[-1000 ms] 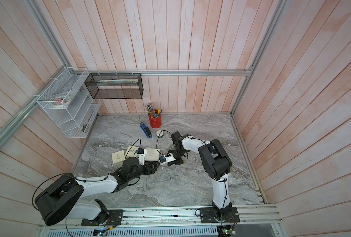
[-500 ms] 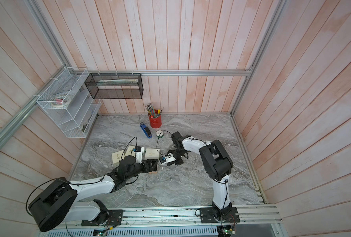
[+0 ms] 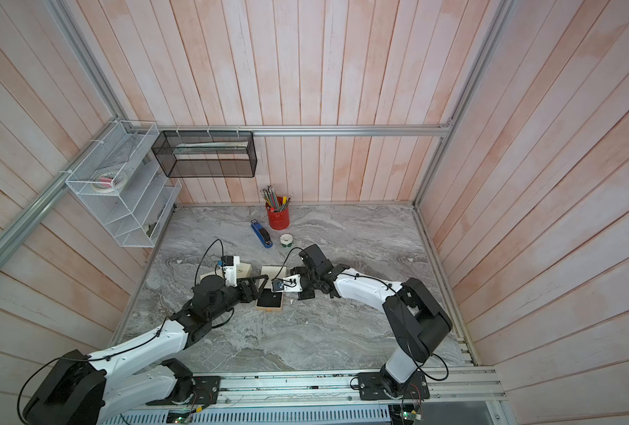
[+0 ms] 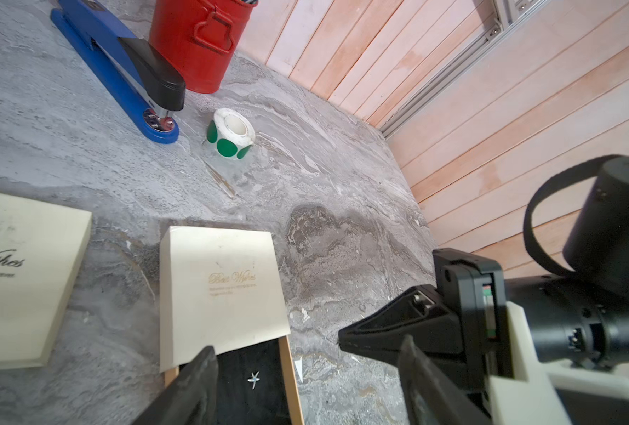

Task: Place the earrings into the drawer-style jewelry box
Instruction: Pick up the earring from the center of the board.

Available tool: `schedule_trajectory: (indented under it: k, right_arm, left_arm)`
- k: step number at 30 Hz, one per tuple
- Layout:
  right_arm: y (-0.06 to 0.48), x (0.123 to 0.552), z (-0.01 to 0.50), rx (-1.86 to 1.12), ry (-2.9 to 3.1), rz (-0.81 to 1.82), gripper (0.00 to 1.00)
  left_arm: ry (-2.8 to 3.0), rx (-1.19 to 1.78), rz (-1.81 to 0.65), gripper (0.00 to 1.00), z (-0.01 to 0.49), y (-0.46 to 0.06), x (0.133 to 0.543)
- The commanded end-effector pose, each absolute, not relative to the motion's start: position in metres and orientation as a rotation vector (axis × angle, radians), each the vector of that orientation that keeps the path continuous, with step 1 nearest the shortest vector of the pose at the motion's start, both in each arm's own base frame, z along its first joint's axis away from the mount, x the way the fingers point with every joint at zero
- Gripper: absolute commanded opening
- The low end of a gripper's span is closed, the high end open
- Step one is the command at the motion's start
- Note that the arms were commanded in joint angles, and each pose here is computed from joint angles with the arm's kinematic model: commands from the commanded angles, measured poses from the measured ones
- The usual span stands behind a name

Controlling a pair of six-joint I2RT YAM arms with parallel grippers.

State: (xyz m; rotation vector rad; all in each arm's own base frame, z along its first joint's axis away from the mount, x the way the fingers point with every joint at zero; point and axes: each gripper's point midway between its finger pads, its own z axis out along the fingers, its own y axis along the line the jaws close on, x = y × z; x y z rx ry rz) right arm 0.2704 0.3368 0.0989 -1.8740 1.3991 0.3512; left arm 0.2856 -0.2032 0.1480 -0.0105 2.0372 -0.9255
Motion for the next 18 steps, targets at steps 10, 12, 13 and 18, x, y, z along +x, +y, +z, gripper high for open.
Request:
schedule_trajectory:
  k: [10,12,13,18]
  right_arm:
    - [0.377,0.275,0.13,-1.546,1.398,0.37,0.0]
    - [0.384,0.273,0.128,-1.55,1.362,0.324,0.0]
    - [0.386,0.272,0.127,-1.55,1.344,0.303,0.0]
    - [0.392,0.263,0.124,-1.53,1.255,0.257,0.0]
  left_arm:
    - [2.091,-0.021,-0.961,0.78,0.134,-0.193,0.274]
    - [2.095,-0.03,-0.98,0.78,0.131,-0.191,0.272]
    - [2.096,-0.038,-0.986,0.78,0.13,-0.189,0.272]
    - [2.091,-0.095,-1.02,0.78,0.124,-0.176,0.267]
